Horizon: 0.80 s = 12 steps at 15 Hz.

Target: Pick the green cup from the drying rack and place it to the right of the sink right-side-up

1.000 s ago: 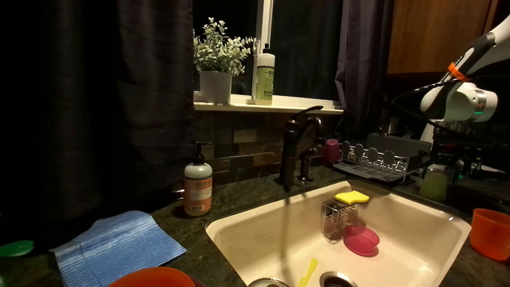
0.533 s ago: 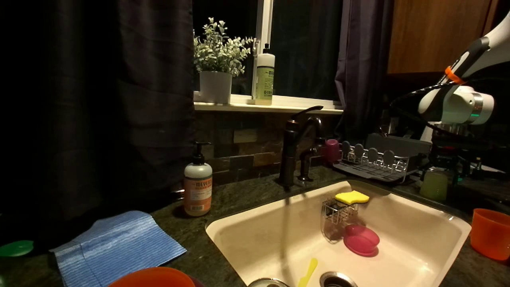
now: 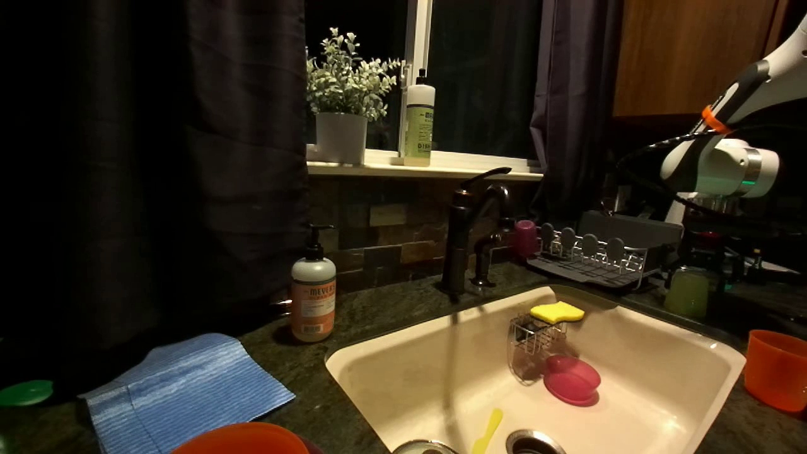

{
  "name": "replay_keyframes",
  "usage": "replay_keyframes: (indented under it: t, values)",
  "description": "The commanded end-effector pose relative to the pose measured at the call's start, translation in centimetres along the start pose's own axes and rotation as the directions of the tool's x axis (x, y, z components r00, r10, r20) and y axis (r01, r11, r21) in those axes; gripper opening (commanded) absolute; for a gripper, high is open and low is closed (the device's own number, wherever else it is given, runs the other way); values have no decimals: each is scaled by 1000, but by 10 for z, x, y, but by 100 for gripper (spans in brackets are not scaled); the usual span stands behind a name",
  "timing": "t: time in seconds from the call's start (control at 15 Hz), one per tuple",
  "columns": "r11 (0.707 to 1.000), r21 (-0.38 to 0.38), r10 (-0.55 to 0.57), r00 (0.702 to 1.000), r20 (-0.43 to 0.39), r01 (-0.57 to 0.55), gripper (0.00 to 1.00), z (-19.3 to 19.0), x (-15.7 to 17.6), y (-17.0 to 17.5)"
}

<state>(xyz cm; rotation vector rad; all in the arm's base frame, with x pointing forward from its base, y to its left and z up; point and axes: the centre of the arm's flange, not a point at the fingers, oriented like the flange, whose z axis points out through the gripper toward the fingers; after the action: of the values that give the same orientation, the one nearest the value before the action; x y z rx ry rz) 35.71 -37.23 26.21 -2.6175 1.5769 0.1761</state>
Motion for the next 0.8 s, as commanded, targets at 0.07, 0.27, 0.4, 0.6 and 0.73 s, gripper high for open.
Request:
replay_keyframes:
  t: [0.07, 0.27, 0.4, 0.6, 0.73]
  values:
    - [1000, 12, 8, 999, 40, -8, 100, 4, 10, 2]
    - [1000, 10, 14, 999, 36, -15, 66, 2, 8, -1]
    - [1000, 13, 15, 999, 31, -16, 49, 0, 8, -2]
    - [1000, 6, 17, 1000, 24, -17, 49, 0, 10, -1]
    - [1000, 5, 22, 1000, 20, -22, 49, -1, 10, -3]
